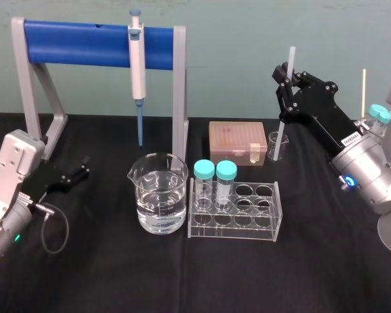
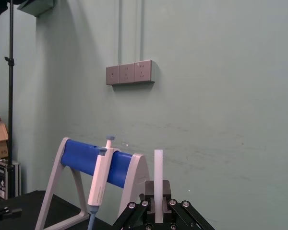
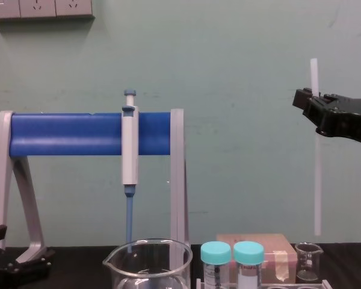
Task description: Pick up the stirring rod with one hand, then place it down.
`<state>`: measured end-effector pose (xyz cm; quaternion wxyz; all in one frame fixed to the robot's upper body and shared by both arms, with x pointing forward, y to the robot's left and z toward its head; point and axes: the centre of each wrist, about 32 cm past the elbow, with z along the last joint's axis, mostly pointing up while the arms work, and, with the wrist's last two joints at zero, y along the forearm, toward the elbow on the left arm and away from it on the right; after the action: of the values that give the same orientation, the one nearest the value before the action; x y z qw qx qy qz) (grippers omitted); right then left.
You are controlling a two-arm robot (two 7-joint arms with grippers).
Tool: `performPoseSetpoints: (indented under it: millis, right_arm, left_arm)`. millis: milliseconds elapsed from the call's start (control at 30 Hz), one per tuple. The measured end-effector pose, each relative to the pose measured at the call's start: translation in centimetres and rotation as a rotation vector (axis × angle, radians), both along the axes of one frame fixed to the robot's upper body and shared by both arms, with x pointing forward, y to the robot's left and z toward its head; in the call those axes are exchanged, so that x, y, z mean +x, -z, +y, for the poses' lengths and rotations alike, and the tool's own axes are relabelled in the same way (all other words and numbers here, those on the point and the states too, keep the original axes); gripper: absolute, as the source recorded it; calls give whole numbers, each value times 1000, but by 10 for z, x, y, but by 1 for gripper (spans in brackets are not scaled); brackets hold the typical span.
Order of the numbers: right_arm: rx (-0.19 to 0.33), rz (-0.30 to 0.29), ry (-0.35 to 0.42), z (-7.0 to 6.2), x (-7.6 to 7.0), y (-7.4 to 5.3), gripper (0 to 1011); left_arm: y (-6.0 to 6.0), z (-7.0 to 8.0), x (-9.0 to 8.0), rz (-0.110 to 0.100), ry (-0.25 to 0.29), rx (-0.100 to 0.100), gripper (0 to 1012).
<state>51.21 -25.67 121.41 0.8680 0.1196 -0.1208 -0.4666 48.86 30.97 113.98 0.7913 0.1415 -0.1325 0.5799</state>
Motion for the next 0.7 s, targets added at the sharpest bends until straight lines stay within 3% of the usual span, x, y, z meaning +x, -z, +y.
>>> performPoseSetpoints:
  millis: [700]
  right_arm:
    - [-2, 3, 0, 1, -3, 0, 79]
  left_arm:
    - [0, 0, 0, 0, 0, 0, 1000]
